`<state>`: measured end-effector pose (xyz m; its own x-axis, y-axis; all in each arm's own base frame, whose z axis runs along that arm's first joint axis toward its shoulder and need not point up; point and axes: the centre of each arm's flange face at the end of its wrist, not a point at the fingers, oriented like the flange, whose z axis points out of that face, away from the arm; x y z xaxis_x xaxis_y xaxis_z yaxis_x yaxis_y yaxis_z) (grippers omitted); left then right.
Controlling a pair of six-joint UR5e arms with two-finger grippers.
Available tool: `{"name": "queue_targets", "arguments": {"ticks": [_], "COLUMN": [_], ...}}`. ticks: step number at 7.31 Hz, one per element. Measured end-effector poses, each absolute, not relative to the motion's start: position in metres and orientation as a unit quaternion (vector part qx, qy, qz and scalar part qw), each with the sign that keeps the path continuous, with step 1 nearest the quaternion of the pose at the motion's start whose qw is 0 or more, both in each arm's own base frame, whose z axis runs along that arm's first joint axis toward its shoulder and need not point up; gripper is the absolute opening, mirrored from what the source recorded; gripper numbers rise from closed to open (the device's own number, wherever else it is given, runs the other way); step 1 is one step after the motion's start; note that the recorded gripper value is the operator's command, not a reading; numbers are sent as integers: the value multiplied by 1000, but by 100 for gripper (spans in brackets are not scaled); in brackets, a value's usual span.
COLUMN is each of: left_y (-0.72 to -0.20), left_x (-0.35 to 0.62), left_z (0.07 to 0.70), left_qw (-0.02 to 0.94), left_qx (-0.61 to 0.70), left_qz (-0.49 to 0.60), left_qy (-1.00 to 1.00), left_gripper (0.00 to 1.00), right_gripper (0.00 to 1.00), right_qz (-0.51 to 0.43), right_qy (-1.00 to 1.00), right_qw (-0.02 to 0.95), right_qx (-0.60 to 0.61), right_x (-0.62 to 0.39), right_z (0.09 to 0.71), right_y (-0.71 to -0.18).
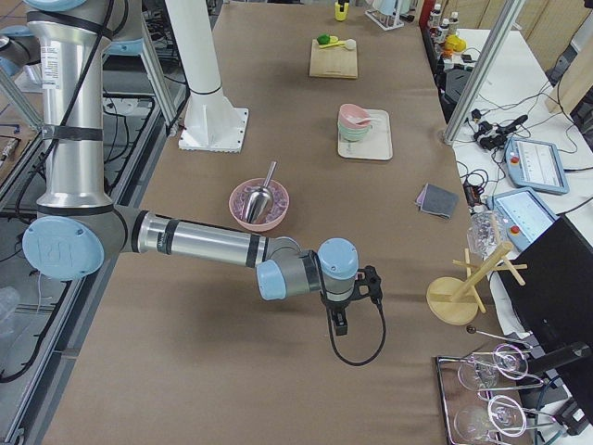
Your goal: Stack pink bowl on green and place spoon
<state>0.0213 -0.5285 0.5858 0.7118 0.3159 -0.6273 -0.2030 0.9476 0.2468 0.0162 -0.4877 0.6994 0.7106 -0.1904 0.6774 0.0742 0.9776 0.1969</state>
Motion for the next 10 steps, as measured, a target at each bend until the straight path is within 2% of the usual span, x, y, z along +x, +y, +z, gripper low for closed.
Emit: {"name": "queue_targets", "arguments": {"ticks": [4, 10], "left_y": [-514, -509], "left_x": [-25, -27], "left_z": [649, 641], "left_qw": [931, 919], "left_qx": [37, 44], "left_qz": [91, 84], "left_qy": [352, 383], "left_gripper": [98, 98], "right_gripper": [100, 100], "right_qz": [-75, -77], "right_qy": [-367, -372], "right_qw": [926, 924], "right_qx": [55, 53], "right_x": [34, 36], "right_z": [658, 650], "right_y": [-540, -545]}}
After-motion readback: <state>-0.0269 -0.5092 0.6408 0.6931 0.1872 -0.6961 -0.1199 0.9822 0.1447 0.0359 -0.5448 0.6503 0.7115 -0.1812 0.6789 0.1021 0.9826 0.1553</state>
